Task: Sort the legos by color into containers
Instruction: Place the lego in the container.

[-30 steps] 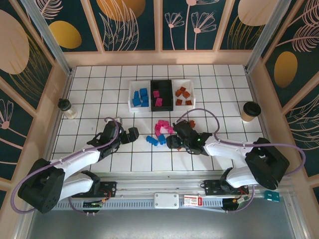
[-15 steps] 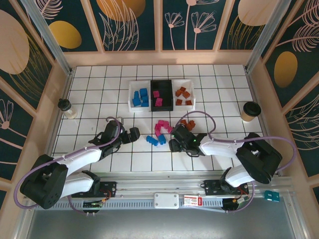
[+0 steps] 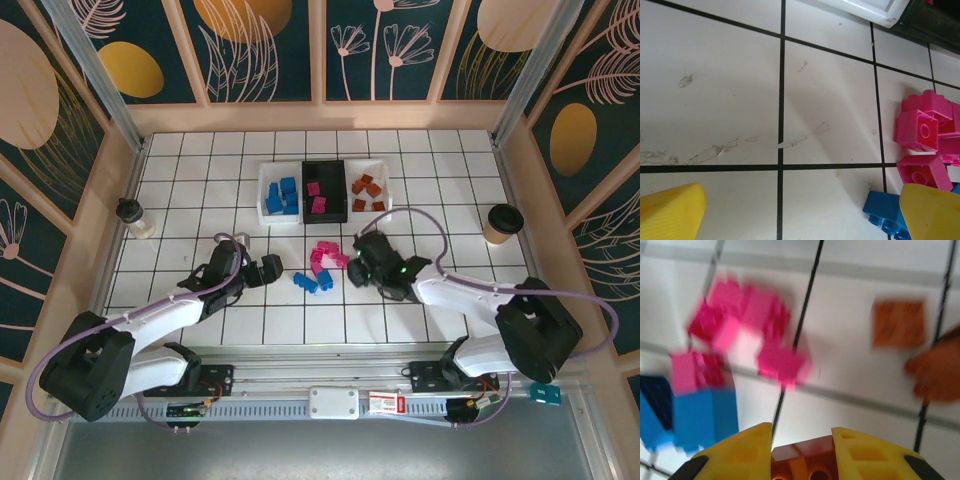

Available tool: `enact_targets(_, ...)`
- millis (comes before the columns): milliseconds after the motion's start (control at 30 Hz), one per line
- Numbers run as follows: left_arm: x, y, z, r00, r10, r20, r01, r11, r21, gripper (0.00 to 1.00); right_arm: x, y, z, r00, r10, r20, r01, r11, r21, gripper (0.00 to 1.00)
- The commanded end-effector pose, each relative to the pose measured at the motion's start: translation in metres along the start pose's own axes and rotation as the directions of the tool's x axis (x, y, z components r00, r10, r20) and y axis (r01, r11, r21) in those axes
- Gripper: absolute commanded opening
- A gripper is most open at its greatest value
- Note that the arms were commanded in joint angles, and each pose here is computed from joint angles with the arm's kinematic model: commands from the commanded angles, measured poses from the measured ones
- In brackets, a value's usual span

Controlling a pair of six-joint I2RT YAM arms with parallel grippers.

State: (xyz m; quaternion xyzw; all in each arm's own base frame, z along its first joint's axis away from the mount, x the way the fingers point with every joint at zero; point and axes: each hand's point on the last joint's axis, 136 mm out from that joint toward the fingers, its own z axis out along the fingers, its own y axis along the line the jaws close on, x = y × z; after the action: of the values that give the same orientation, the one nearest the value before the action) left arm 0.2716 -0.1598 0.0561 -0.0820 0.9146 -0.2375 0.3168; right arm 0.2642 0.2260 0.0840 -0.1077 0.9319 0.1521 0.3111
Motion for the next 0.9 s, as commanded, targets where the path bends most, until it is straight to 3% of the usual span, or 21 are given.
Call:
enact_targets(0,-0.013,-0.018,-0.006,0.999,0.022,0.030,-0.024,0.998,0.053,0.99,-0.083,0.002,-0.025,0.979,0.012,0.206,-0.004,0.999,-0.036,0.14)
enact_targets(200,-0.016,-0.023,-0.006,0.999,0.026,0.029,-0.028,0.998,0.062,0.99,-0.164,-0.043,-0.002,0.941,0.113,0.319,-0.120,0.993,0.003,0.15)
enact_targets(400,-0.016,-0.024,-0.007,0.999,0.039,0.021,-0.040,0.997,0.058,0.99,-0.195,-0.075,0.059,0.946,0.152,0.286,-0.176,0.982,0.061,0.17)
enact_targets(467,-0.016,-0.024,-0.008,0.999,0.041,0.021,-0.042,0.998,0.056,0.99,-0.201,-0.080,0.074,0.950,0.154,0.270,-0.180,0.981,0.076,0.22)
enact_targets(600,-0.016,-0.025,-0.007,0.999,0.049,0.017,-0.050,0.997,0.057,0.99,-0.217,-0.080,0.087,0.953,0.134,0.272,-0.164,0.982,0.090,0.55)
enact_targets(767,-0.017,-0.035,-0.004,0.995,0.097,0.003,-0.097,0.993,0.065,0.98,-0.224,-0.070,0.068,0.939,0.141,0.314,-0.167,0.984,0.057,0.60)
enact_targets(867,-0.012,-0.048,0.003,0.982,0.187,-0.018,-0.186,0.982,0.033,0.97,-0.210,-0.059,0.053,0.934,0.143,0.327,-0.158,0.987,0.021,0.61)
